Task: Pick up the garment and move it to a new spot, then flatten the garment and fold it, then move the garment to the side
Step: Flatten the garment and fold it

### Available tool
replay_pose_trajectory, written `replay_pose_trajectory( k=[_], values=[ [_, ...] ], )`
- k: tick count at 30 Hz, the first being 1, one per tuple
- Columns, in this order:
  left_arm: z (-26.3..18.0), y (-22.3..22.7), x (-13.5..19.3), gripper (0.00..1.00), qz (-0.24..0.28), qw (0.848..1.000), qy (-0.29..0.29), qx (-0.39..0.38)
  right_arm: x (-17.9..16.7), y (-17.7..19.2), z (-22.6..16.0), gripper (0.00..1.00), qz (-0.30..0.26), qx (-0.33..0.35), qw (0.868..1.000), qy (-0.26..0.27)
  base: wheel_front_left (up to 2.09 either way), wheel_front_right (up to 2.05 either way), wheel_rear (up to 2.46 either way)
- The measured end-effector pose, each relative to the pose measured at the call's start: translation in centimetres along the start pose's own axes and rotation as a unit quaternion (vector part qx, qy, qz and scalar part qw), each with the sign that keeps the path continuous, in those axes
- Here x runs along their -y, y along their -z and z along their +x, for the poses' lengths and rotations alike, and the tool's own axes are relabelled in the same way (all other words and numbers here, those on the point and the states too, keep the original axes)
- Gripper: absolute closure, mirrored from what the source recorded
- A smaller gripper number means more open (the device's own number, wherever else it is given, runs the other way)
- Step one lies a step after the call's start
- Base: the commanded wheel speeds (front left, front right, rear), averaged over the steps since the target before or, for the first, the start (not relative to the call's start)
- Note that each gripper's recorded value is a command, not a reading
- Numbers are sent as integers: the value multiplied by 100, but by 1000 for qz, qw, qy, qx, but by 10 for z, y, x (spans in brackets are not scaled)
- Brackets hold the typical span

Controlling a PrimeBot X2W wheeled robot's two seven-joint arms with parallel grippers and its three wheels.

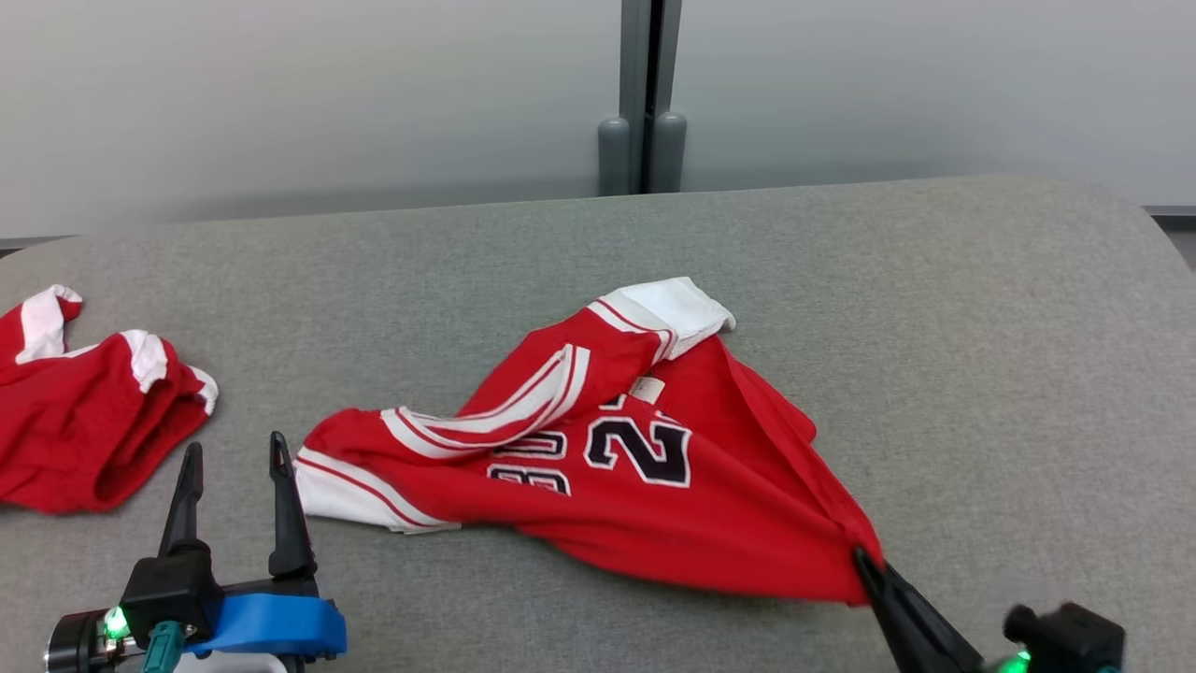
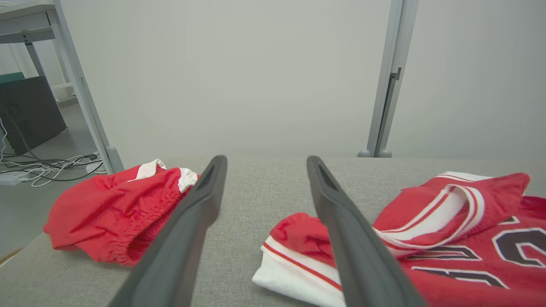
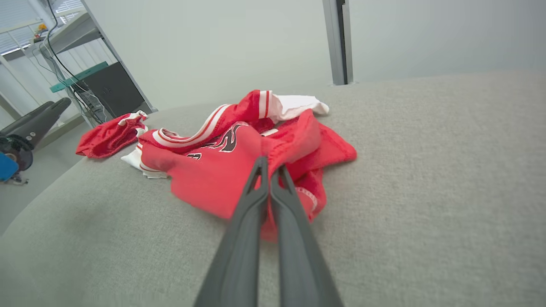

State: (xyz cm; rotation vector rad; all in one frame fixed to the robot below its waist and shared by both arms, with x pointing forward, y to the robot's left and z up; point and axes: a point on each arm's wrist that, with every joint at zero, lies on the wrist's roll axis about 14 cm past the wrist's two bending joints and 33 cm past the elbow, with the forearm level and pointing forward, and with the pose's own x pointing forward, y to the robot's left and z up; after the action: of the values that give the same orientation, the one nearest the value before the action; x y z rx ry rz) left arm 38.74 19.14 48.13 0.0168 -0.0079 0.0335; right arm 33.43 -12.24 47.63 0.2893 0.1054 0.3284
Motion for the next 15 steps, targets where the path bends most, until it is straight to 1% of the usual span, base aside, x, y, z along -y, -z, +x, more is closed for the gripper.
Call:
replay_pose_trajectory(
  k=[2,5,7,8,9,10,12,15],
  values=[
    [1,0,1,0,1,1000,1,0,8,5,-14,100,-1,-22,1000,15,0,0,0],
    [4,-1,2,0,2,1000,3,2,22,12,-33,100,21,-49,998,46,0,0,0],
    [4,0,3,0,1,1000,4,2,35,15,-42,100,5,-67,996,61,0,0,0],
    [4,0,4,0,1,1000,5,1,41,14,-44,100,5,-67,995,71,0,0,0],
    [4,0,4,0,0,1000,5,1,44,17,-46,64,10,-74,994,78,0,0,0],
    [4,-1,5,0,0,1000,6,2,46,20,-47,0,11,-79,993,81,0,0,0],
    [2,-2,4,0,0,1000,5,3,48,19,-47,0,4,-79,993,83,0,0,0],
    [0,-3,2,0,0,1000,2,4,48,9,-37,0,-25,-65,995,73,0,0,0]
  ],
)
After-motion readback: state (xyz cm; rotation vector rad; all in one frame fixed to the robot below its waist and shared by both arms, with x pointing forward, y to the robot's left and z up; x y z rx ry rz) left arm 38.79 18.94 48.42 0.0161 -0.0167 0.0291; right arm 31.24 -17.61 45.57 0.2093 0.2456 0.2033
